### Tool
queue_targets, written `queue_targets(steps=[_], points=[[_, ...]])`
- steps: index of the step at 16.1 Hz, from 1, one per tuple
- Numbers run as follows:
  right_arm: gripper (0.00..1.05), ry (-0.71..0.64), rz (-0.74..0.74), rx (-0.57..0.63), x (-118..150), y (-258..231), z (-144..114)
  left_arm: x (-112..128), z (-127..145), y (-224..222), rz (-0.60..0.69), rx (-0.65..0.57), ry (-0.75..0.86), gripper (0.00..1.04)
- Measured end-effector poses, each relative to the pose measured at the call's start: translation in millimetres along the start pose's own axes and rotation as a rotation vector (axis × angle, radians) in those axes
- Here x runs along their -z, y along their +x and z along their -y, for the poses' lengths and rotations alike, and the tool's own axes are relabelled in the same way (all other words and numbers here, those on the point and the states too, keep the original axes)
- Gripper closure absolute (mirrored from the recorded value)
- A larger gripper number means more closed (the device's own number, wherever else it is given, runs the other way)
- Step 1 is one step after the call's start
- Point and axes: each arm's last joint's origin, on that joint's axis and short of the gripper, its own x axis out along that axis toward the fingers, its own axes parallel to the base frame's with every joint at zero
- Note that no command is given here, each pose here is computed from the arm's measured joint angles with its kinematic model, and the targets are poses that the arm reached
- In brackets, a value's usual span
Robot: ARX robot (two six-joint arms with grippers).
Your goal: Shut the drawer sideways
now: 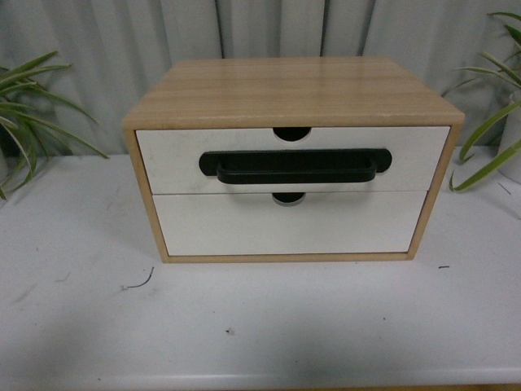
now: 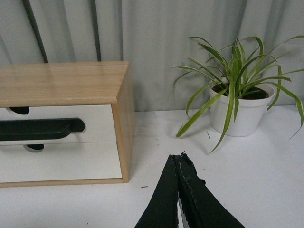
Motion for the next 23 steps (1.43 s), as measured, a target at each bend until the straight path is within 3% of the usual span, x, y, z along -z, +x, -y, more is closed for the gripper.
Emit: queue_targets(steps=[23], points=[[1.03, 0.0, -0.013, 0.0, 3.3, -25.2, 0.0, 2.7, 0.1, -23.5, -0.002, 0.001, 0.0, 1.03]])
